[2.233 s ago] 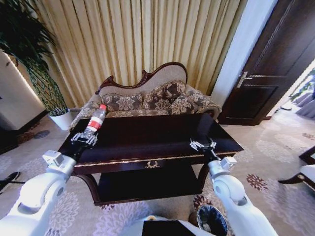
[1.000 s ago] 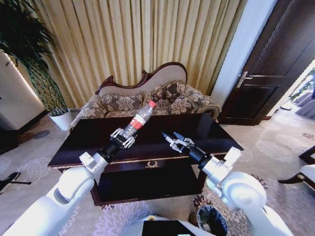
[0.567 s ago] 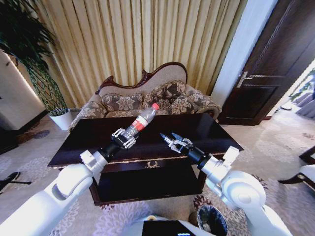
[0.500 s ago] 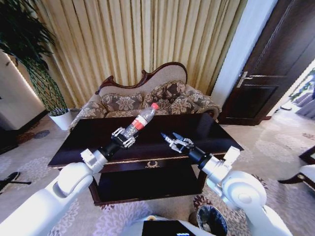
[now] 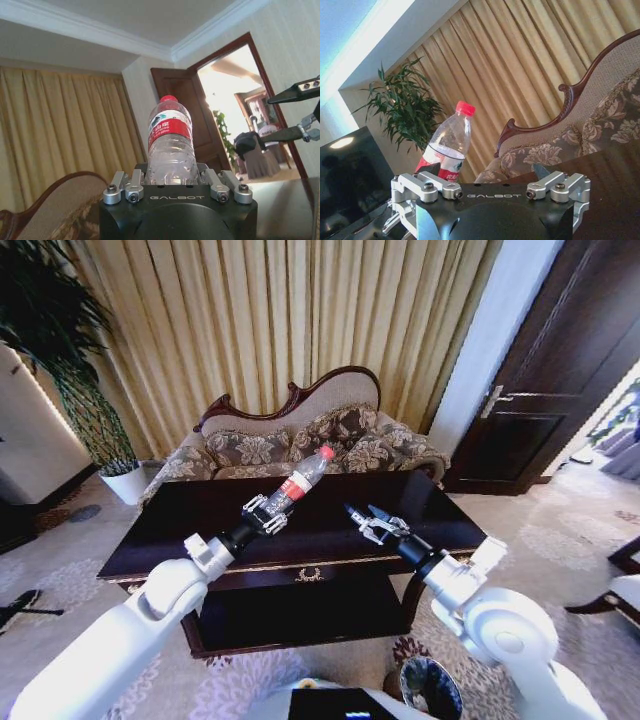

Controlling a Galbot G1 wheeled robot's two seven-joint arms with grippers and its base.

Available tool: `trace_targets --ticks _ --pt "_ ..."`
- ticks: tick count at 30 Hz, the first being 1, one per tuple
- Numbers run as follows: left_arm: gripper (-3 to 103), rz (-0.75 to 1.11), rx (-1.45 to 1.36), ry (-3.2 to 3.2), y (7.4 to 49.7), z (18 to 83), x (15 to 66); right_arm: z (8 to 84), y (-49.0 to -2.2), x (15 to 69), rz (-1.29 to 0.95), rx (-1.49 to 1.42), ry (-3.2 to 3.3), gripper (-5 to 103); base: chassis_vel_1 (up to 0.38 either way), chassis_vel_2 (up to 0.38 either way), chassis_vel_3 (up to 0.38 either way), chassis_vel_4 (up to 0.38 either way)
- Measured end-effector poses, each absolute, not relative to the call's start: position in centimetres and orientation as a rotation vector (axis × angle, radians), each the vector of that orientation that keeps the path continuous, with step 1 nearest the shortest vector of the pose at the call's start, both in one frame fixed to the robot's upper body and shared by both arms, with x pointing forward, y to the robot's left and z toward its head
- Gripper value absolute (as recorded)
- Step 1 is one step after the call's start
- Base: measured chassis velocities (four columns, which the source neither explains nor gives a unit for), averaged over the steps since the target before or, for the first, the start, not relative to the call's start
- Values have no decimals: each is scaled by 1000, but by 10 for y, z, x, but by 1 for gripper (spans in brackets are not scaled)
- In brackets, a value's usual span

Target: Move to the front of the table and place the trash on the table into the trash bin.

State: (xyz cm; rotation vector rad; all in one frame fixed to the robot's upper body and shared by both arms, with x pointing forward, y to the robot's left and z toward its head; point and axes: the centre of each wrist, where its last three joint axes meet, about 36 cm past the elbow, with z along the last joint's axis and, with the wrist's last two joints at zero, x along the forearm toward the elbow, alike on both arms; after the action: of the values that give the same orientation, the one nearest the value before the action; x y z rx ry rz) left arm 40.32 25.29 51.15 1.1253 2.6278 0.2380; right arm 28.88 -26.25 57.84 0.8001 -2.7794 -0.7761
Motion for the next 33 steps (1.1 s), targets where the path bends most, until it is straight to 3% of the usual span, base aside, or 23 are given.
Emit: trace_targets --ticks 14,33 --pt "44 228 1271 2522 229 515 448 580 -266 289 -767 782 -2793 100 0 0 0 0" --pt "44 187 1469 2443 180 511 428 571 -265 304 -798 776 -2792 100 0 0 0 0"
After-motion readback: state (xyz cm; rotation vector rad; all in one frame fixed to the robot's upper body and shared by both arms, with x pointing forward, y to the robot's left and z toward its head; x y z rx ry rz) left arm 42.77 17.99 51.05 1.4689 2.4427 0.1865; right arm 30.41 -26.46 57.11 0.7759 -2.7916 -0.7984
